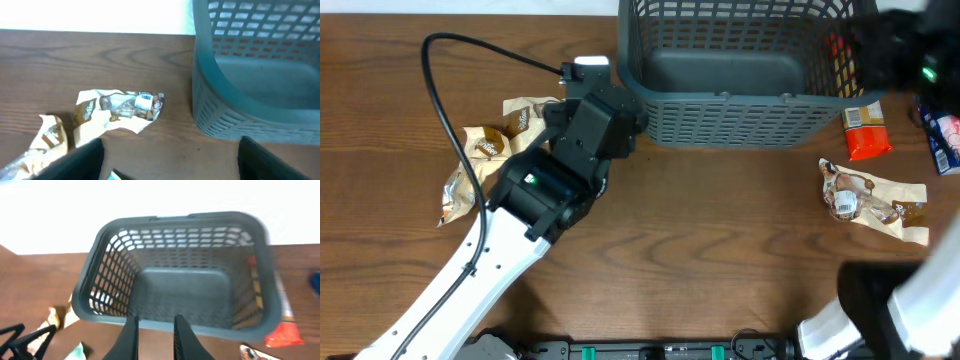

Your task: Pack container

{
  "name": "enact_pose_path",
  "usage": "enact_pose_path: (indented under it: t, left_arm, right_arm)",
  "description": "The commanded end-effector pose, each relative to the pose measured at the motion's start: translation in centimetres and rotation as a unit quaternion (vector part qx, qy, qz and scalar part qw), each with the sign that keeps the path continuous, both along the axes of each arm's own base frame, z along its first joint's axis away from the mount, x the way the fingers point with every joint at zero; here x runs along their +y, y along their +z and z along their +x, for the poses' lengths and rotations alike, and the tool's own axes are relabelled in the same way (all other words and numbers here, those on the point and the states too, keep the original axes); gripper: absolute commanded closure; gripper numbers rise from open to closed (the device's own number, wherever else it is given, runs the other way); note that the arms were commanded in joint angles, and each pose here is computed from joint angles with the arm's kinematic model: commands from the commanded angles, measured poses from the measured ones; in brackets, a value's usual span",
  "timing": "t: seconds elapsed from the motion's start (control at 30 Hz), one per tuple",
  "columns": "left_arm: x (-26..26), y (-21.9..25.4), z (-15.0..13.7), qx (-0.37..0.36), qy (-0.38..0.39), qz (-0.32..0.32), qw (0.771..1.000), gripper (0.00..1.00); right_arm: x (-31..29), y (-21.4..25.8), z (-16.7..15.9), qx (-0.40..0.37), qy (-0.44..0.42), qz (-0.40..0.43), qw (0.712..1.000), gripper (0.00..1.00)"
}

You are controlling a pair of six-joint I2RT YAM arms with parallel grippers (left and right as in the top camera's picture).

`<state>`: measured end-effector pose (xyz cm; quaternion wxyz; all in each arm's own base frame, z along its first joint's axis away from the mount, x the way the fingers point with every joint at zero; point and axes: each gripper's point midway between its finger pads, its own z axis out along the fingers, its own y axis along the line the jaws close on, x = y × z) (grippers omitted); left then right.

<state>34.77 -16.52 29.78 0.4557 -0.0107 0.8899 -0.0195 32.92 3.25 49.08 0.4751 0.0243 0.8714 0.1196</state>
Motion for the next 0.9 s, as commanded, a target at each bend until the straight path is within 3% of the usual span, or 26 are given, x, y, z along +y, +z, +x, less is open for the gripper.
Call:
enact_pose_path:
  t: [0.0, 0.07, 0.27, 0.37, 0.53, 0.6, 0.7, 0.87]
  left_arm:
    - [1.0, 1.6, -0.1, -0.020, 0.005, 0.012, 1.000, 0.47]
    - [1.6, 1.8, -0.1, -0.021, 0.010, 0.014, 1.000, 0.53]
    - [3.5, 2.3, -0.3, -0.020, 0.030, 0.014, 0.999, 0.54]
    - [4.7, 2.5, -0.6, -0.019, 0.042, 0.015, 0.999, 0.54]
    - [6.6, 2.4, -1.4, -0.007, 0.060, 0.024, 0.998, 0.54]
    - [7.2, 2.4, -1.6, -0.004, 0.066, 0.026, 0.998, 0.55]
    - [7.8, 2.7, -1.9, -0.005, 0.071, 0.025, 0.997, 0.61]
    - [8.2, 3.4, -2.5, -0.013, 0.072, 0.019, 0.997, 0.61]
  right_arm:
    - [-2.5, -0.3, -1.5, 0.014, -0.069, -0.012, 0.997, 0.93]
    - [-3.4, -1.4, -2.2, 0.035, -0.090, -0.028, 0.995, 0.94]
    - [-3.9, -6.6, -4.8, 0.131, -0.097, -0.046, 0.986, 0.92]
    - [-4.8, -9.1, -6.5, 0.171, -0.116, -0.069, 0.976, 0.84]
    - [-6.4, -12.6, -9.3, 0.224, -0.148, -0.105, 0.958, 0.81]
    - [-7.0, -14.2, -10.4, 0.245, -0.167, -0.104, 0.949, 0.84]
    - [-8.2, -16.2, -11.7, 0.278, -0.197, -0.102, 0.934, 0.99]
    - [-10.0, -19.2, -12.6, 0.330, -0.232, -0.098, 0.910, 0.99]
